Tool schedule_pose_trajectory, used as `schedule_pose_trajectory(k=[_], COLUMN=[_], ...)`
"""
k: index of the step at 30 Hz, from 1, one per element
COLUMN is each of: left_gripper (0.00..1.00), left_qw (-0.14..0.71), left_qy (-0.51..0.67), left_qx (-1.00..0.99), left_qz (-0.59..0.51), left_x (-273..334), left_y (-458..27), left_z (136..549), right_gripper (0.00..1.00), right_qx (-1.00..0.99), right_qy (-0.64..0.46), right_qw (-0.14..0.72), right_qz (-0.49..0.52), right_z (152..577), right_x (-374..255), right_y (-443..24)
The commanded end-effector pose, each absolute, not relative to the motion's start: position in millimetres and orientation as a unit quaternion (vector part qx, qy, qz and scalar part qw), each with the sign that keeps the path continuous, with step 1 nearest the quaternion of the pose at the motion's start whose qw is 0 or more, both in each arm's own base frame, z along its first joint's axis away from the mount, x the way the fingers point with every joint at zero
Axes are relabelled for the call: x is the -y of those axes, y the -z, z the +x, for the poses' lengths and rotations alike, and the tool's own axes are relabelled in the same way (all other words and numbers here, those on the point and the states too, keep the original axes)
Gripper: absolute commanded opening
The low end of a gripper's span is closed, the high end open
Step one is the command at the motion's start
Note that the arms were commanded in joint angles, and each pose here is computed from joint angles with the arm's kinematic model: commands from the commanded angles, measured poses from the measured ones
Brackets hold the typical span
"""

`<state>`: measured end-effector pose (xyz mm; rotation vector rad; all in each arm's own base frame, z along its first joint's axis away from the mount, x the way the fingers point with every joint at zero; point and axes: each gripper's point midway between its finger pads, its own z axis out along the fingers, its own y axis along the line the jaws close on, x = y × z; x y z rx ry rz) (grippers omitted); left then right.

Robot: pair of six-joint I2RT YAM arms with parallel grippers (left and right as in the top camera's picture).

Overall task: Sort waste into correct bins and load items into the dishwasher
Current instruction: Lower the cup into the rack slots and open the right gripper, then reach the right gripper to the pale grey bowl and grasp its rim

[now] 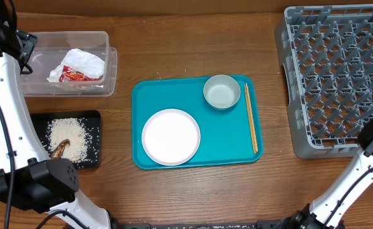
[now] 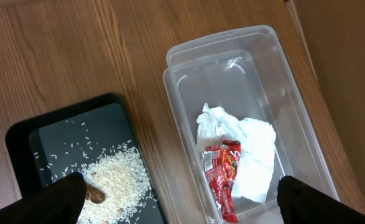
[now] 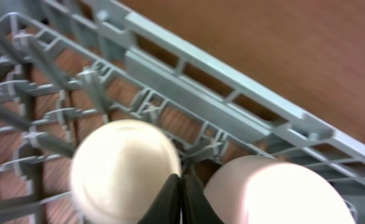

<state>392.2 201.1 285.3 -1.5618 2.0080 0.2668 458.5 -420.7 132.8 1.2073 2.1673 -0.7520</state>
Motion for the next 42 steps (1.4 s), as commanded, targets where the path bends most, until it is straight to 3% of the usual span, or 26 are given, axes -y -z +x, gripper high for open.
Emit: schedule_pose_trajectory(k=[1,4,6,10,13,16,20,27,29,30,32,36,42], left_gripper=[1.00,1.00,1.00,1.00,1.00,1.00,1.00,1.00,1.00,1.00,1.00,1.00,1.00], left_qw=[0.291,0.291,0.291,0.291,0.291,0.291,0.291,0.291,0.291,0.291,0.291,0.291,0.291], left_qy=[-0.108,-0.108,-0.108,-0.108,-0.108,-0.108,-0.108,-0.108,-0.108,-0.108,-0.108,-0.108,-0.108], left_qx=[-0.750,-0.750,-0.750,-0.750,-0.750,-0.750,-0.750,-0.750,-0.750,-0.750,-0.750,-0.750,-0.750], left_qz=[-0.584,-0.584,-0.584,-0.584,-0.584,-0.584,-0.584,-0.584,-0.584,-0.584,-0.584,-0.584,-0.584], left_x=[-203.1,-203.1,-203.2,-203.1,-203.2,-203.2,-203.1,-203.2,-203.2,-203.1,-203.2,-203.2,-203.1], left_y=[-286.2,-286.2,-286.2,-286.2,-286.2,-286.2,-286.2,-286.2,-286.2,-286.2,-286.2,-286.2,-286.2], left_z=[392.5,392.4,392.4,392.5,392.4,392.4,392.4,392.4,392.4,392.4,392.4,392.4,392.5], right_gripper=[0.05,0.08,0.17,0.37,0.40,0.40,0.41,0.44,0.54,0.60,1.00,1.00,0.79], right_qx=[-0.768,-0.737,-0.732,-0.773,-0.794,-0.798,-0.819,-0.892,-0.922,-0.935,-0.957,-0.980,-0.985], right_qy=[0.294,0.275,0.233,0.048,-0.128,-0.288,-0.355,-0.352,-0.304,-0.275,-0.214,-0.083,0.006], right_qw=[0.302,0.344,0.378,0.450,0.484,0.466,0.384,0.253,0.213,0.201,0.185,0.180,0.175], right_qz=[0.483,0.512,0.517,0.445,0.346,0.249,0.236,0.128,0.109,0.097,0.063,0.019,-0.013], right_z=[451.6,450.1,457.3,493.5,514.1,511.7,501.2,480.4,473.3,471.0,468.1,467.2,468.8], right_x=[426.6,422.4,412.3,356.1,288.6,213.0,150.7,30.0,-2.5,-16.6,-46.5,-94.8,-164.9], right_y=[-168.6,-205.9,-229.3,-278.9,-320.5,-351.7,-337.7,-294.2,-274.9,-266.9,-252.6,-227.3,-181.3])
